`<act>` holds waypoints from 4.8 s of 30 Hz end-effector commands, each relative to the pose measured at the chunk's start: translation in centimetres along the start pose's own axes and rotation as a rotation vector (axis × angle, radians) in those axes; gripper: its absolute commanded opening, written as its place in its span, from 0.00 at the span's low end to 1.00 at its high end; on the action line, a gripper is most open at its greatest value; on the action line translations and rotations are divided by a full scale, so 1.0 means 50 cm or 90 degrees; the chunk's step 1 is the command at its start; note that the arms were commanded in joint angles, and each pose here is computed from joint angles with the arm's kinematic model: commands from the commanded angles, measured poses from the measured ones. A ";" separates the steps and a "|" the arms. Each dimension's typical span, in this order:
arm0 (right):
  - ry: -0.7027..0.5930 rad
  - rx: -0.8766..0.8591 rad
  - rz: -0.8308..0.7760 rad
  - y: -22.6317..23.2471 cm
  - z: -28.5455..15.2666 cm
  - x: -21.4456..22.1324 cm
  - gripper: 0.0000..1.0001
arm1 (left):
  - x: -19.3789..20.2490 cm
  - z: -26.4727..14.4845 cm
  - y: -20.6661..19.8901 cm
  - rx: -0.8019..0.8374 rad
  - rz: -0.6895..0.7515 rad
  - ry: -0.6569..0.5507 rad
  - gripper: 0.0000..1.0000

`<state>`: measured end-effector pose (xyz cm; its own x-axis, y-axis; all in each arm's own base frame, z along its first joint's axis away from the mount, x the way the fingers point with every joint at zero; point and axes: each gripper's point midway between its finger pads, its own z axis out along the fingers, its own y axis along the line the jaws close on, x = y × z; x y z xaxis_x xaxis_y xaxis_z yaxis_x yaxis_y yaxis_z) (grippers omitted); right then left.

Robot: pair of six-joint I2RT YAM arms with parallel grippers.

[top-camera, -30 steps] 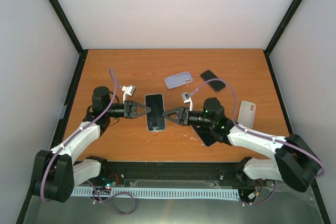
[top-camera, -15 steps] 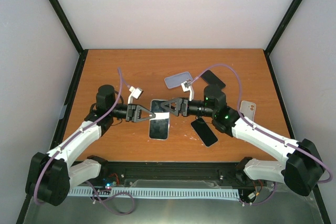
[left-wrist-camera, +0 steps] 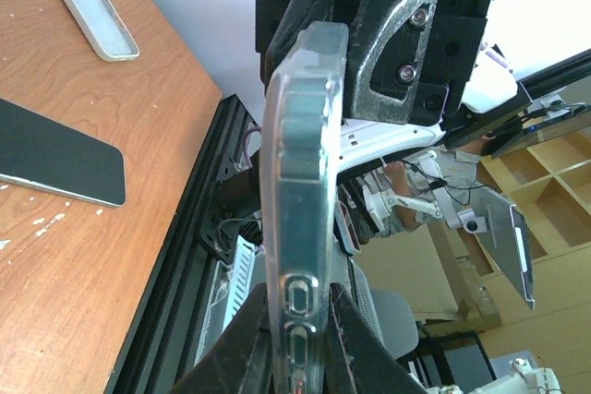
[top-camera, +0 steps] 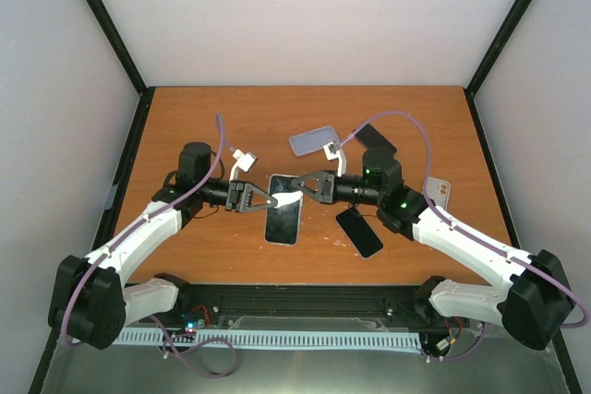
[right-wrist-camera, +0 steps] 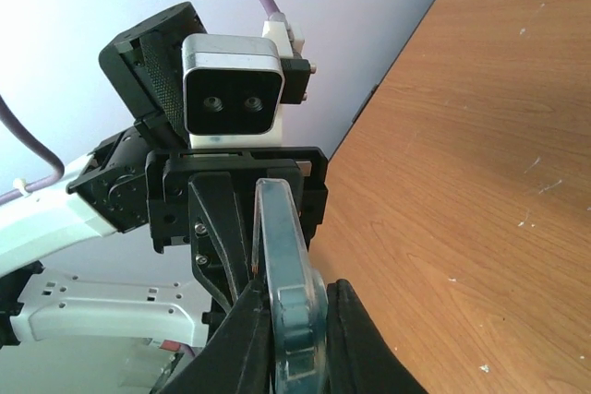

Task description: Put the phone into the phone case

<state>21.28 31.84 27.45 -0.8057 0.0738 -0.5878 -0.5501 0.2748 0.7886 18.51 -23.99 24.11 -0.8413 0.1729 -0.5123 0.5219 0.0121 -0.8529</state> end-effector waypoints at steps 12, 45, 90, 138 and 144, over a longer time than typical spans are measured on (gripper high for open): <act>-0.043 0.109 -0.024 -0.043 -0.047 0.002 0.67 | -0.053 -0.011 0.070 -0.148 -0.030 -0.073 0.00; 0.001 0.360 0.001 -0.203 -0.142 0.106 1.00 | -0.038 -0.323 0.477 -0.530 -0.456 -0.275 0.03; -0.021 0.927 0.133 -0.491 -0.418 0.041 0.32 | -0.083 -0.288 0.250 -0.472 -0.184 -0.278 0.99; 0.036 1.001 0.219 -0.738 -0.541 -0.002 0.03 | -0.071 -0.285 0.263 -0.474 -0.183 -0.257 1.00; 0.021 0.961 0.183 -0.682 -0.496 -0.039 0.03 | -0.070 -0.286 0.264 -0.478 -0.184 -0.258 1.00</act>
<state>35.20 -3.59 3.11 -0.8758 0.2969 -0.3805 0.3606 0.9266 -0.1069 30.21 -10.29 15.47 -0.8727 -0.3156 -0.3725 0.0818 0.6575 -0.7490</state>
